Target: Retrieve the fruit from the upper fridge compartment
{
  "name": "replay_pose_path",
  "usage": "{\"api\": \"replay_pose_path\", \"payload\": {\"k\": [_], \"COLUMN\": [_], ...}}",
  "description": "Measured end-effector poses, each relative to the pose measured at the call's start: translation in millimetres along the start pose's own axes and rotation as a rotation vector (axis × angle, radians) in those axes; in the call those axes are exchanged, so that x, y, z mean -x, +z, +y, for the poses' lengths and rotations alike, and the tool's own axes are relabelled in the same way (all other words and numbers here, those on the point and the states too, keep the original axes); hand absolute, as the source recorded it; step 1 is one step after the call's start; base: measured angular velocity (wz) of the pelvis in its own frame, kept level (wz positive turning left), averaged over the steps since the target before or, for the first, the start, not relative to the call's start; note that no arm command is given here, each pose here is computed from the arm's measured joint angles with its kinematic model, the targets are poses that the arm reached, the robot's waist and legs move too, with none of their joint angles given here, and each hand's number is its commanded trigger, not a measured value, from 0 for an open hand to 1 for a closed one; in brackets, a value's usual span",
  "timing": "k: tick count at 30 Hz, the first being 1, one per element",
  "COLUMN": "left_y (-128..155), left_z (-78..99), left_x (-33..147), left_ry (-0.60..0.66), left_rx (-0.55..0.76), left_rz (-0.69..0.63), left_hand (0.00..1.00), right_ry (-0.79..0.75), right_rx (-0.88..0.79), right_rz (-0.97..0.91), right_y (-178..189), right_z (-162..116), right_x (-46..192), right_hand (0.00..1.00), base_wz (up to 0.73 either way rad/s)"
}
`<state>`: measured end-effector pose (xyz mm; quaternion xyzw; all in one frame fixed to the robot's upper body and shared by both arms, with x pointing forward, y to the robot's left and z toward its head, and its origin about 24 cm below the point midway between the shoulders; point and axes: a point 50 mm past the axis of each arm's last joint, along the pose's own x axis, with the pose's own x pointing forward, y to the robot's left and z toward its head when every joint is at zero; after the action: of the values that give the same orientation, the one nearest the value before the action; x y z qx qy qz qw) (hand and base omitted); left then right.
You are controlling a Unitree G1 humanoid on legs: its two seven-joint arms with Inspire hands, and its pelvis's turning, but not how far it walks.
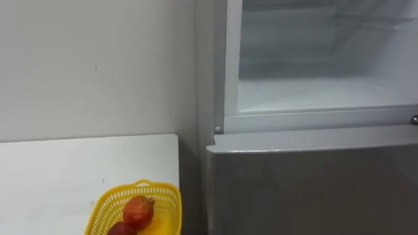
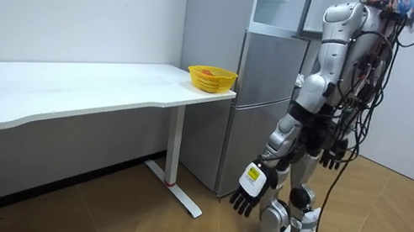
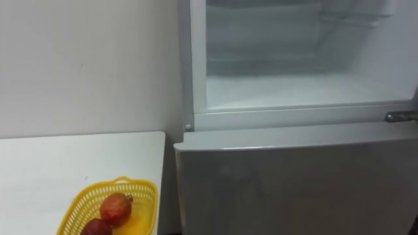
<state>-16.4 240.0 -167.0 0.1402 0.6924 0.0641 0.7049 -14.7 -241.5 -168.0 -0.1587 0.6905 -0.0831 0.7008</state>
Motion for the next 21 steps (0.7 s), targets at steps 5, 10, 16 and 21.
{"api": "replay_pose_path", "payload": {"k": [5,10,16,21], "left_y": [2.2,1.0,3.6,1.7], "left_z": [-1.7,-1.8,7.1,15.9], "left_x": [-0.1,0.5,2.4,3.0], "left_ry": [-0.003,0.000,0.029,0.061], "left_rx": [0.004,0.041,0.129,0.207], "left_rz": [0.009,0.014,-0.020,-0.032], "left_hand": [0.00,0.00,0.00,0.00], "right_ry": [-0.015,-0.026,-0.045,-0.092], "right_rx": [-0.151,-0.661,-1.425,-1.903], "right_rz": [0.049,0.114,0.194,0.160], "right_y": [-1.9,-3.0,-5.7,5.2], "right_z": [-0.6,-6.6,-18.4,-45.4], "right_x": [-0.5,-1.3,-1.1,0.1], "right_hand": [0.00,0.00,0.00,0.00], "base_wz": [0.00,0.02,0.04,-0.04]}}
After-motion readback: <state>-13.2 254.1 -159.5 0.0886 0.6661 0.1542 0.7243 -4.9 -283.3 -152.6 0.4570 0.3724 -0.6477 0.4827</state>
